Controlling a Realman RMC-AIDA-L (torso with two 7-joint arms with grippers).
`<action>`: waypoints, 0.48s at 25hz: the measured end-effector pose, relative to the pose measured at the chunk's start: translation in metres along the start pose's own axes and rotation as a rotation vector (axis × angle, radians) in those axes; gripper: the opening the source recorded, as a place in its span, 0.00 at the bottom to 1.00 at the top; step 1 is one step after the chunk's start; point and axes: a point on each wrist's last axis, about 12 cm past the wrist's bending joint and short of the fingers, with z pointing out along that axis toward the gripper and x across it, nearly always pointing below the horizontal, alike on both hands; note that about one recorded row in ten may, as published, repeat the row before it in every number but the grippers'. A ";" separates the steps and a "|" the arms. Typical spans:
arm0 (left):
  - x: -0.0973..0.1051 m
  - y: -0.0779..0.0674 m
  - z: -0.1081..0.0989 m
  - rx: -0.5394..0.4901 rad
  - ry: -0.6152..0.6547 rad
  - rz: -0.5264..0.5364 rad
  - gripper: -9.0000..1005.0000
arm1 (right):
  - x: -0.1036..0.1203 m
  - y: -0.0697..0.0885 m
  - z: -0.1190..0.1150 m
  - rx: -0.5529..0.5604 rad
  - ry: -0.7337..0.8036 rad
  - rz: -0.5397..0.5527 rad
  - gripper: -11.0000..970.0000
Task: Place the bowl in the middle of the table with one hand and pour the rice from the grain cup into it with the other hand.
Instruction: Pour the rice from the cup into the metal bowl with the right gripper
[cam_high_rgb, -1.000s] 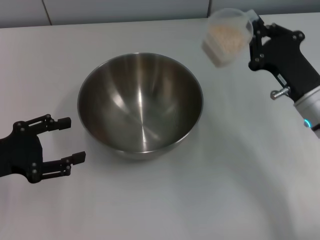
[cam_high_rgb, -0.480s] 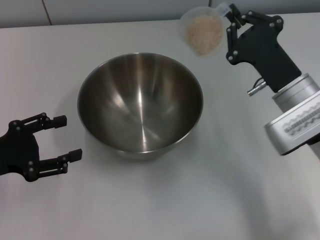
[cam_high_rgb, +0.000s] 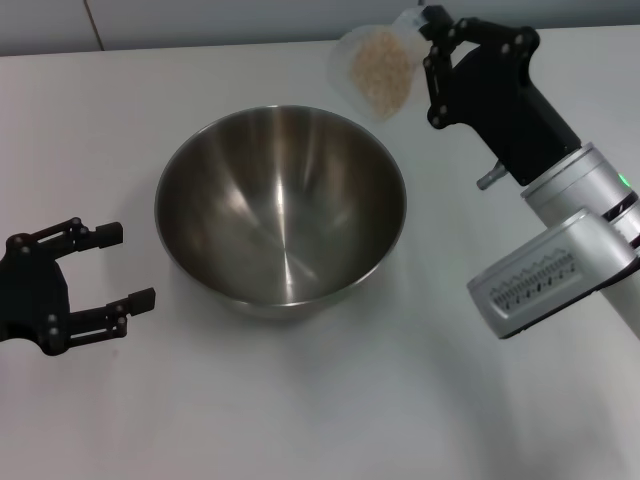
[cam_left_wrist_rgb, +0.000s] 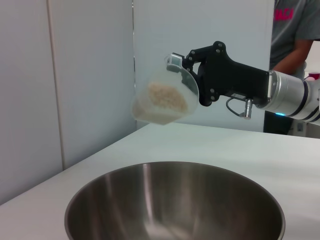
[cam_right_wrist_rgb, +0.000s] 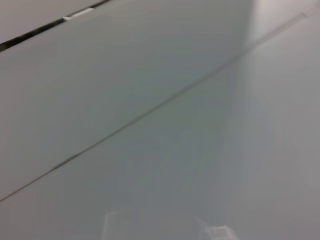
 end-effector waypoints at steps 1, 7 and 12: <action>0.000 0.000 0.000 0.000 0.000 0.000 0.81 | -0.001 0.001 0.000 -0.011 -0.011 -0.019 0.02; -0.002 0.002 0.001 -0.001 -0.009 0.005 0.81 | -0.002 0.004 0.000 -0.053 -0.038 -0.160 0.02; -0.004 0.002 0.002 0.001 -0.011 0.010 0.81 | -0.002 0.007 0.003 -0.069 -0.040 -0.281 0.02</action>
